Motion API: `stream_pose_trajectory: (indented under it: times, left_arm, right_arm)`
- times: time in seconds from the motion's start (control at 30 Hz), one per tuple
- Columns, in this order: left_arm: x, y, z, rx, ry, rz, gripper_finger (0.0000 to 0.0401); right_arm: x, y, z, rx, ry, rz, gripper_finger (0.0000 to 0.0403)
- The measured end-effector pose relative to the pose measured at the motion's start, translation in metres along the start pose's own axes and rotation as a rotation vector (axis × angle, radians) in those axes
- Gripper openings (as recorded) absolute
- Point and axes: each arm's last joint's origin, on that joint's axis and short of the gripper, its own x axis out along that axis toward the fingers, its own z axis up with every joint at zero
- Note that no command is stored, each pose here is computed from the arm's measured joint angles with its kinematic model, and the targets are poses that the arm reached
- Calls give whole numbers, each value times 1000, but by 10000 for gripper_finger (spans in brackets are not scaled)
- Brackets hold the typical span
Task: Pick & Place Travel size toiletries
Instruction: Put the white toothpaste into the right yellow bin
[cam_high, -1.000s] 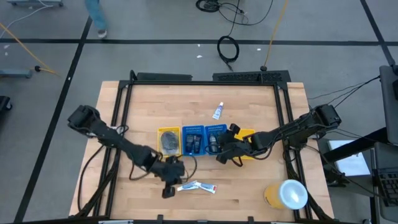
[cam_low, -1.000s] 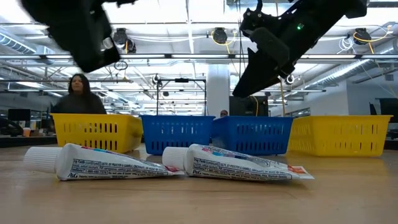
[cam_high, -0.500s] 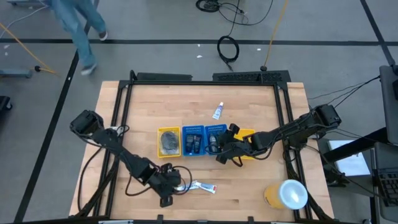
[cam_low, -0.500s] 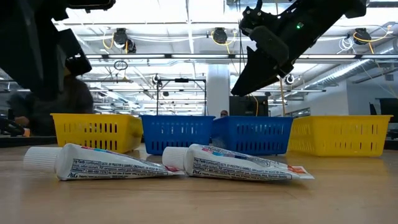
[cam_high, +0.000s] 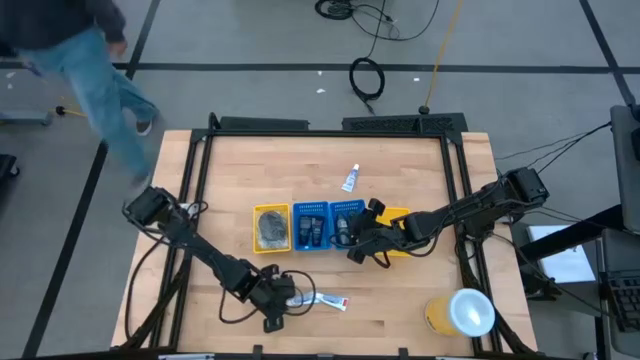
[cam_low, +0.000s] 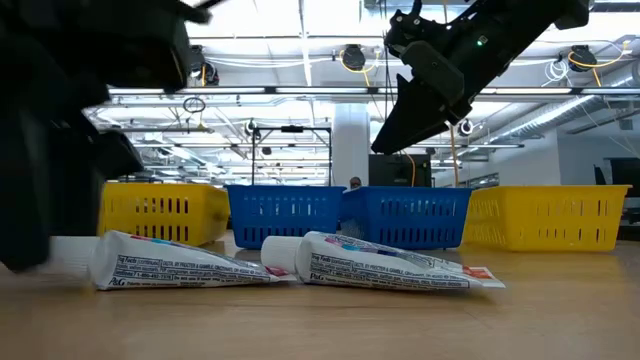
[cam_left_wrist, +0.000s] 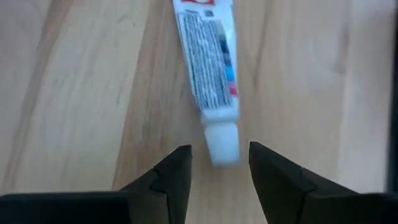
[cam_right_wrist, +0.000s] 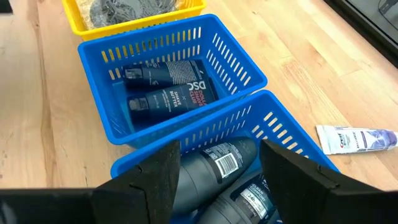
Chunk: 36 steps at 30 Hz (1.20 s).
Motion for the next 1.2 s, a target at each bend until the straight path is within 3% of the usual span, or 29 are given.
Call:
stream_pose_trajectory:
  times: [0.47, 0.63, 0.83, 1.2]
  left_arm:
    - [9, 10, 4, -36, 34, 25, 148]
    - [9, 12, 2, -36, 57, 35, 116]
    - [8, 12, 1, -25, 76, 32, 43]
    - [-1, 11, 1, -23, 88, 13, 39]
  right_arm:
    - [0, 0, 0, 0, 1, 0, 212]
    - [0, 0, 0, 0, 0, 0, 212]
    - [0, 0, 0, 0, 1, -1, 212]
    - [0, 0, 0, 0, 1, 0, 212]
